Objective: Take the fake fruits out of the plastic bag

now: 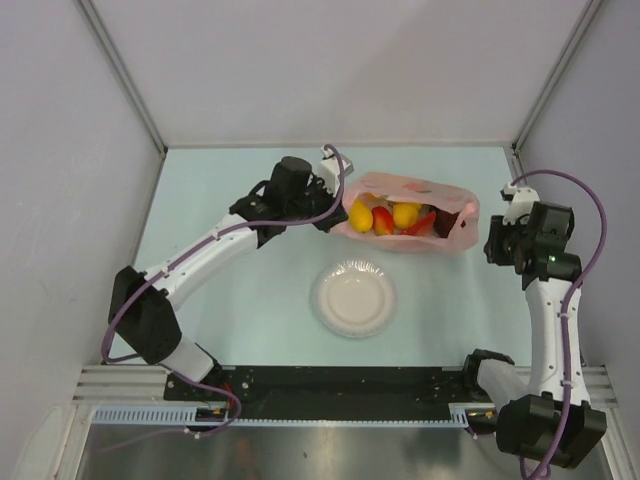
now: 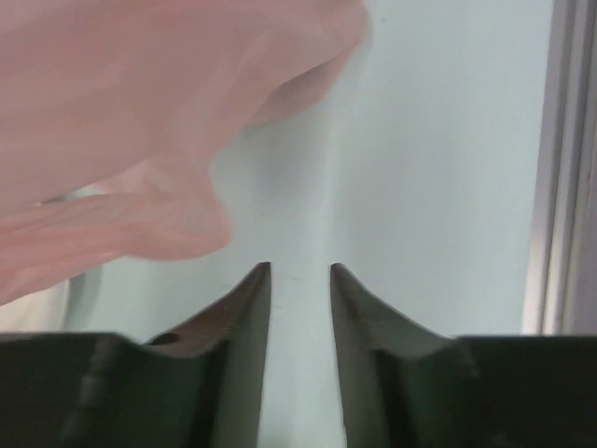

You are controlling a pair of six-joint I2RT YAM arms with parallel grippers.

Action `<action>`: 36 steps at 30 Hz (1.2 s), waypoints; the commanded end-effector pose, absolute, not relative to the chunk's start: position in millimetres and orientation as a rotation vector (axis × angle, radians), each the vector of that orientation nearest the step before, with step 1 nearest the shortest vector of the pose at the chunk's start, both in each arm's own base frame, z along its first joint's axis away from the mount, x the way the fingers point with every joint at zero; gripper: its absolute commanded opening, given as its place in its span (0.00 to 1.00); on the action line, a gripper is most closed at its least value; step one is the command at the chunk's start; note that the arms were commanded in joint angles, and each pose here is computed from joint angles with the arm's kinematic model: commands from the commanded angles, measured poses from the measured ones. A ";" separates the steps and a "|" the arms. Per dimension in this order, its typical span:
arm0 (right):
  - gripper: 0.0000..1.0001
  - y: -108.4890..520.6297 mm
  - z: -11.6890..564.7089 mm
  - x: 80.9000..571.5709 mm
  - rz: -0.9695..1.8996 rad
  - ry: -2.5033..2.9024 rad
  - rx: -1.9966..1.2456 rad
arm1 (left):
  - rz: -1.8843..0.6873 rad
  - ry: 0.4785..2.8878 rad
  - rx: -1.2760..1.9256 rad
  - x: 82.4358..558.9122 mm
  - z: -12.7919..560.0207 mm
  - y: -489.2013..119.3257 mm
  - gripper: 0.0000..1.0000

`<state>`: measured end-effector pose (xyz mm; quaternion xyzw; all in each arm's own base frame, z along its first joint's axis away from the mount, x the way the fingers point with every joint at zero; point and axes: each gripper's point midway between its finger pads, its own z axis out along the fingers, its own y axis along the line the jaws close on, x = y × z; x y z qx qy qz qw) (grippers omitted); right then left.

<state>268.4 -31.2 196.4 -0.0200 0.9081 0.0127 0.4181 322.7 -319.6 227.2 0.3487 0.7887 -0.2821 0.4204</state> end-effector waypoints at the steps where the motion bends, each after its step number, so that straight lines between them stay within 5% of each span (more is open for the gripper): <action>1: 0.47 3.6 227.0 263.1 0.200 2.171 -0.336 | -0.981 1.910 0.901 291.9 256.3 -352.2 0.00; 4: 0.66 38.2 285.2 260.8 0.302 1.933 -0.508 | -0.935 1.896 0.891 302.7 259.3 -352.2 0.00; 10: 0.60 131.4 354.2 261.6 0.472 1.665 -0.681 | -0.931 1.928 0.884 303.6 246.1 -352.1 0.00; 14: 0.41 193.6 315.3 262.4 0.601 1.719 -0.874 | -0.922 1.966 0.847 306.3 242.2 -348.4 0.00; 18: 0.32 211.9 271.0 301.7 0.628 1.845 -0.859 | -0.921 1.965 0.830 305.2 248.1 -345.0 0.00; 30: 0.39 235.9 193.0 396.3 0.589 1.941 -0.712 | -0.965 2.001 0.703 309.8 248.0 -311.7 0.00; 33: 0.51 247.0 169.6 404.2 0.575 1.968 -0.719 | -0.994 2.000 0.714 305.9 244.2 -311.6 0.00; 36: 0.99 245.7 144.4 418.1 0.496 2.028 -0.645 | -1.014 2.001 0.727 303.1 240.8 -313.3 0.00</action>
